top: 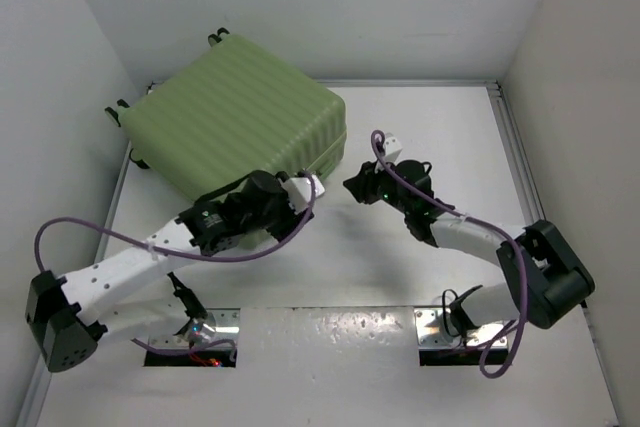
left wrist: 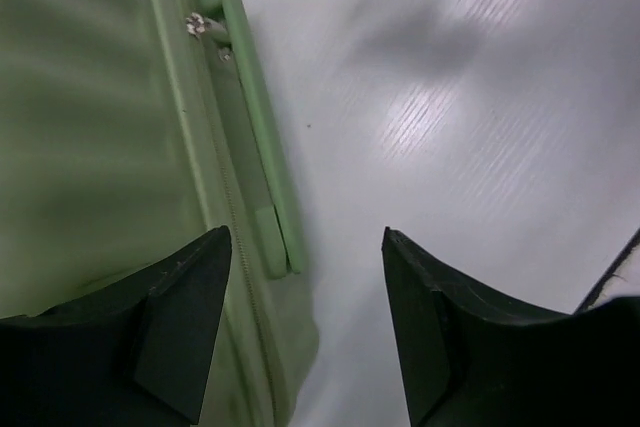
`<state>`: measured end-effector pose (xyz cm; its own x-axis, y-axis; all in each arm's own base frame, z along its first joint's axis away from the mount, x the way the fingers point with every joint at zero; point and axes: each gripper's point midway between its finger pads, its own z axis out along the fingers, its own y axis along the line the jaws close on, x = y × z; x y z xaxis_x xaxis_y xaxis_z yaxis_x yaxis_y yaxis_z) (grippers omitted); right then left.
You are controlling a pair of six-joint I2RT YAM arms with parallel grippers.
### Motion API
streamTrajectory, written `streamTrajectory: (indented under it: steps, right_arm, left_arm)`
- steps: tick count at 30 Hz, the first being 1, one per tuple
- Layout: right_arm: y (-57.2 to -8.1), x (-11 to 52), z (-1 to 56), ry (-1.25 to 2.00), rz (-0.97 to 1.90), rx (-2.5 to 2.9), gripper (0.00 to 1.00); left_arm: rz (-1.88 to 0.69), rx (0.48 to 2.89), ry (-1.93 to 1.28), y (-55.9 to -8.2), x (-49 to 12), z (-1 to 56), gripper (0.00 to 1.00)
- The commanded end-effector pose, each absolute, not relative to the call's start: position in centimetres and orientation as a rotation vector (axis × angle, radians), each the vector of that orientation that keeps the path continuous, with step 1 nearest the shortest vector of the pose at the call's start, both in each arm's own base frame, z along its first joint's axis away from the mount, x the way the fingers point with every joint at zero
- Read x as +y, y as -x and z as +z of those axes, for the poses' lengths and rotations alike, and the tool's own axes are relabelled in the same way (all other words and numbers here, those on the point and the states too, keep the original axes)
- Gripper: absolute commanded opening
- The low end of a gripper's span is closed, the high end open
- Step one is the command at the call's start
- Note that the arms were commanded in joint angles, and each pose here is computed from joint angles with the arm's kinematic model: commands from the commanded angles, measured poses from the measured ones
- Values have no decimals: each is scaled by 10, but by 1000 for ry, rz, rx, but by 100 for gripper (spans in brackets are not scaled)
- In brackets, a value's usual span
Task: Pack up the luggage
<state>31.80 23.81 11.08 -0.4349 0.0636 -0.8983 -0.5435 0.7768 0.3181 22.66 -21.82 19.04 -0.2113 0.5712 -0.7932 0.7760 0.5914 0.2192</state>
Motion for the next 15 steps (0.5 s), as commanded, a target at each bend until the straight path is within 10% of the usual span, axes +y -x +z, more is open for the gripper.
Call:
streamTrajectory:
  steps: [1, 15]
  right_arm:
    - [-344, 250, 163, 354, 784, 1708, 29]
    - [-358, 275, 153, 519, 1034, 1651, 40]
  left_arm:
    - [-135, 1910, -1020, -237, -219, 176, 67]
    - [60, 1982, -926, -272, -203, 111, 78]
